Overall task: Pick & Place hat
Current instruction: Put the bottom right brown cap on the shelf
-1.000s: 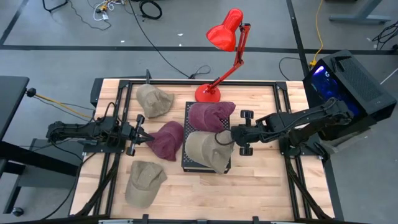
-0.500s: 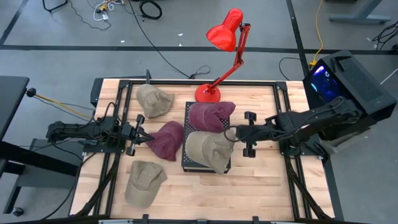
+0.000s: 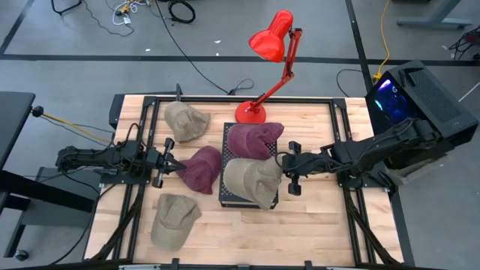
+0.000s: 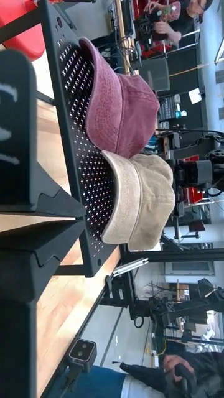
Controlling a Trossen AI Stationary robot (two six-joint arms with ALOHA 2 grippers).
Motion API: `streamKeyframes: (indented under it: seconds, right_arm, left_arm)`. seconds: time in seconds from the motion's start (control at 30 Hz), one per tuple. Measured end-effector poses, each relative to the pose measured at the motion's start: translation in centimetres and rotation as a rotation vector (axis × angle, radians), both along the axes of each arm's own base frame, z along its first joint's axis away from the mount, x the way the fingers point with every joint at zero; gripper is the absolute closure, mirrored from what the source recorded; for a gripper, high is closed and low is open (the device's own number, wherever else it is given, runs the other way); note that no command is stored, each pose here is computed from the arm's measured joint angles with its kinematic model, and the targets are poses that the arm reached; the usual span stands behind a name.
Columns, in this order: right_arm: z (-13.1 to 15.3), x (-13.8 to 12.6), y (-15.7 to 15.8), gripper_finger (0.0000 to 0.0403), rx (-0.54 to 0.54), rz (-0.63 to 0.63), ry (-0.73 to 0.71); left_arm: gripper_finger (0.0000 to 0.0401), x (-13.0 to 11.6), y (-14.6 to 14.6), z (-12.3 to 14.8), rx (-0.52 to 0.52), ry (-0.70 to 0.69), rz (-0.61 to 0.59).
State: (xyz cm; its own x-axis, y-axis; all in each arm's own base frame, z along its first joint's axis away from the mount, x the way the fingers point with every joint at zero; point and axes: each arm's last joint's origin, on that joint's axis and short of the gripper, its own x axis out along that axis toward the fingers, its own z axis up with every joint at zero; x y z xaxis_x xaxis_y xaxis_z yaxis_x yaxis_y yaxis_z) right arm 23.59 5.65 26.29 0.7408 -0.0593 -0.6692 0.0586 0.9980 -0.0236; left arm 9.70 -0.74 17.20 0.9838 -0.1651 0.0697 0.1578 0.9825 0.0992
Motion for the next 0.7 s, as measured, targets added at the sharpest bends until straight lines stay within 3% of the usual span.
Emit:
streamKeyframes:
  seconds: [0.7]
  right_arm:
    - [0.1, 0.2, -1.1, 0.0403, -0.232, -0.232, -0.092]
  left_arm:
    - [0.0376, 0.0, 0.0, 0.0, 0.0, 0.0, 0.0]
